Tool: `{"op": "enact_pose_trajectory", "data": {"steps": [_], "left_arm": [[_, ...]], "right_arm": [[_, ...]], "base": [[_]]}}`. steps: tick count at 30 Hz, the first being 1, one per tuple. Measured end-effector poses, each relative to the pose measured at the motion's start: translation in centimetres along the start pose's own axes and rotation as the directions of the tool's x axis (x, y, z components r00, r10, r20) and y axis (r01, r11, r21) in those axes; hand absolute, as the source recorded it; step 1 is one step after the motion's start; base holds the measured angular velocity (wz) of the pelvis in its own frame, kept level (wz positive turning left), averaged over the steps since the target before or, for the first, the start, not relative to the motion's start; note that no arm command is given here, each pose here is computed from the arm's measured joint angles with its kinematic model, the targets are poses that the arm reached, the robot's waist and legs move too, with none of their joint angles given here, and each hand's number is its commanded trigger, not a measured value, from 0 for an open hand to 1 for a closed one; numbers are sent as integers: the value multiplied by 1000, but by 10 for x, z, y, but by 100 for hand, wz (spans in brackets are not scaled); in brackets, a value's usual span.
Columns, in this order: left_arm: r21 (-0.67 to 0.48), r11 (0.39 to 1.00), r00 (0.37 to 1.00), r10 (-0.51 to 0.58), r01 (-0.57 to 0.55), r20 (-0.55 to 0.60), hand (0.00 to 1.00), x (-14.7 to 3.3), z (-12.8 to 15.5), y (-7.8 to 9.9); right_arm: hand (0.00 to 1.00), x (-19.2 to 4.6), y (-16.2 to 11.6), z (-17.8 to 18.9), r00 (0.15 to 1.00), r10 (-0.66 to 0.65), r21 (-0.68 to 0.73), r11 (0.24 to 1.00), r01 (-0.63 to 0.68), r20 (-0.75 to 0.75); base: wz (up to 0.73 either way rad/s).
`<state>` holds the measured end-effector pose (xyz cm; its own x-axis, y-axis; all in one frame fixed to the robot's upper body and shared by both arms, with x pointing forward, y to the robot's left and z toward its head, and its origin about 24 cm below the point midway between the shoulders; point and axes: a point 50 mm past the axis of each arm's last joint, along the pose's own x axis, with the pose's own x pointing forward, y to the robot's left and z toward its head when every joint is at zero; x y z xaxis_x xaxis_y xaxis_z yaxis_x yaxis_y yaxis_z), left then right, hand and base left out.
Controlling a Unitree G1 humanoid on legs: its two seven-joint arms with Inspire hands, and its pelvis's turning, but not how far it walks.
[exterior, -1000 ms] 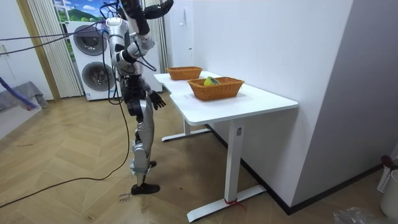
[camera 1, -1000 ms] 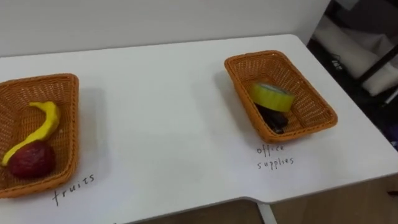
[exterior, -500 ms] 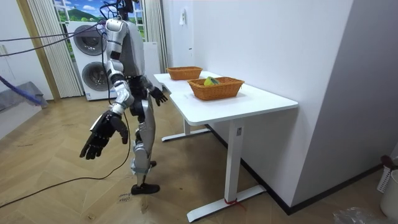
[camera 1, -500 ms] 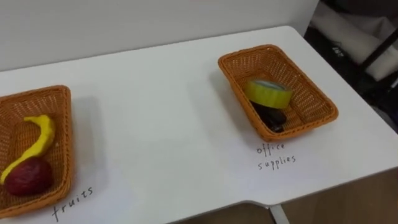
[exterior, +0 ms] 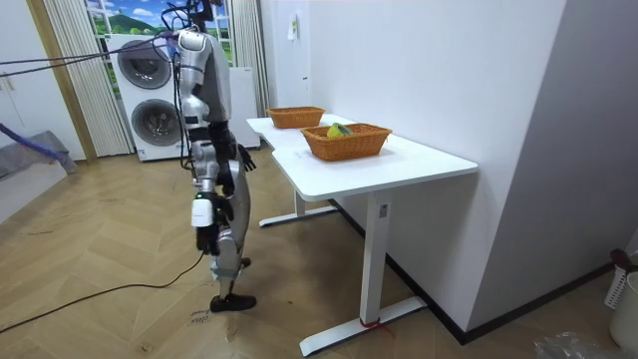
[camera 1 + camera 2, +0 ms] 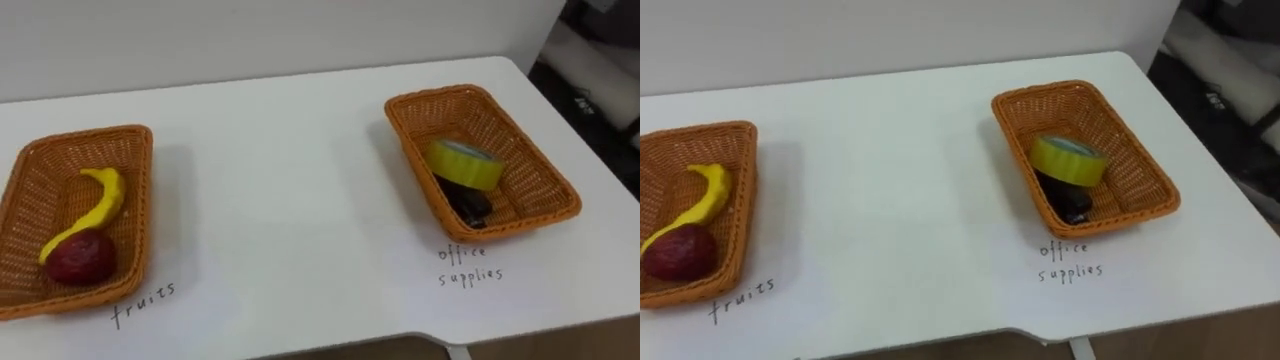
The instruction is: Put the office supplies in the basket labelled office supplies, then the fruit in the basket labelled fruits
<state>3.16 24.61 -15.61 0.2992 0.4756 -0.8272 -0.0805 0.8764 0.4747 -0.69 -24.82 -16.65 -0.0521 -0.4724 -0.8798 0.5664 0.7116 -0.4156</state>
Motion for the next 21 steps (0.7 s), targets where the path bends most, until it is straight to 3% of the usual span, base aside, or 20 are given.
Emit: {"op": "enact_pose_trajectory", "data": {"steps": [3,7,12,21], "left_arm": [[-5,1000,1000,-12,12,-19,0,-1,-3,-6],[15,1000,1000,-14,14,-5,0,-2,-2,-8],[14,1000,1000,1,-1,-14,0,-3,-5,-10],[41,999,999,29,-29,-13,0,-4,-6,-9]], "right_arm": [[0,-4,28,30,986,134,-149,982,-118,97],[0,-12,54,49,944,286,-393,897,-203,167],[0,-15,64,47,927,344,-459,855,-242,152],[0,-13,56,31,933,345,-451,851,-268,98]], "base": [[6],[4],[7],[10]]}}
